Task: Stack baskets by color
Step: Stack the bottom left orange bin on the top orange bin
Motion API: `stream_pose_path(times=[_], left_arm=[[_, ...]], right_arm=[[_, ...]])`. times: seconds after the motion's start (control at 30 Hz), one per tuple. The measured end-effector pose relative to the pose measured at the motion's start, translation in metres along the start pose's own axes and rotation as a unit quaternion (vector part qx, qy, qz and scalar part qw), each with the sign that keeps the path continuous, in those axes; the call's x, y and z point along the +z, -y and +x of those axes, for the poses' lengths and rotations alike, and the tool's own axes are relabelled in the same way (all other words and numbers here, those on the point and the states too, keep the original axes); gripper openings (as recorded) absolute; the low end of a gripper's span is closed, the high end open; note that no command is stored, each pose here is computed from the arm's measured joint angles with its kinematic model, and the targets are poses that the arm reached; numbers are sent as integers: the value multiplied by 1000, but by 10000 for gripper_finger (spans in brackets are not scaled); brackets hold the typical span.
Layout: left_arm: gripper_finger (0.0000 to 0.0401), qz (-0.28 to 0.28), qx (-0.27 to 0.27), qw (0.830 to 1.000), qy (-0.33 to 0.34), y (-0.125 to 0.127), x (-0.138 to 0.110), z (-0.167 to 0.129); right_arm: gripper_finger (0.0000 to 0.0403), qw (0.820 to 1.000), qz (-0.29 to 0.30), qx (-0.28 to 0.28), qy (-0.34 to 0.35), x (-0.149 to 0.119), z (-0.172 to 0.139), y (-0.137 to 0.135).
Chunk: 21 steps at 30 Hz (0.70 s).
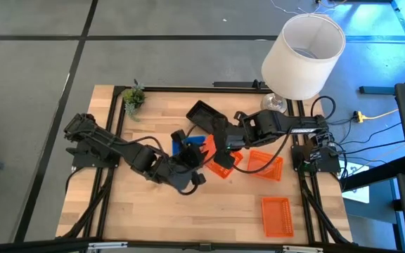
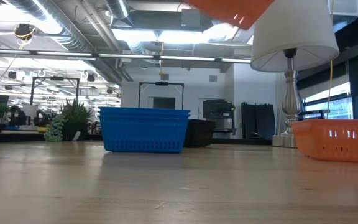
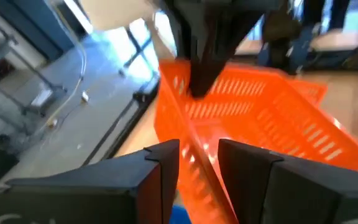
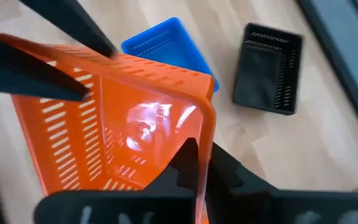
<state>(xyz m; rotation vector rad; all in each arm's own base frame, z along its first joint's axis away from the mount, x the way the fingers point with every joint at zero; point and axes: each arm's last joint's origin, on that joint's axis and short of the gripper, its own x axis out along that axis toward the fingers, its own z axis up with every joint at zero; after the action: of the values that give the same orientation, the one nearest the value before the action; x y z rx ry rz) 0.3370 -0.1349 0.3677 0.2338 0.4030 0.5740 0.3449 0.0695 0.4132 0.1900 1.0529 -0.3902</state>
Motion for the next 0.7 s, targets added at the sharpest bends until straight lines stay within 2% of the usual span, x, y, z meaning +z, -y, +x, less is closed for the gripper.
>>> stream_pose_path(times=[0.23,0.3,0.43,0.53,0.7], left_arm=[[105,52,53,995,73,-1,20,-45],[105,75,59,992,78,-2,20,-56],[105,84,55,991,85,0,20,-69],[105,74,65,991,94,-4,22,-84],[105,93,83,988,94,4,16,-93]], right_arm=[[2,1000,-12,17,2,-5,-14,4],[2,999,-21,30,0,-6,-17,5],[2,995,-43,83,-22,-9,-23,4],[2,992,-54,108,-32,-12,-26,1],[2,986,-56,149,-54,-14,-29,-1]])
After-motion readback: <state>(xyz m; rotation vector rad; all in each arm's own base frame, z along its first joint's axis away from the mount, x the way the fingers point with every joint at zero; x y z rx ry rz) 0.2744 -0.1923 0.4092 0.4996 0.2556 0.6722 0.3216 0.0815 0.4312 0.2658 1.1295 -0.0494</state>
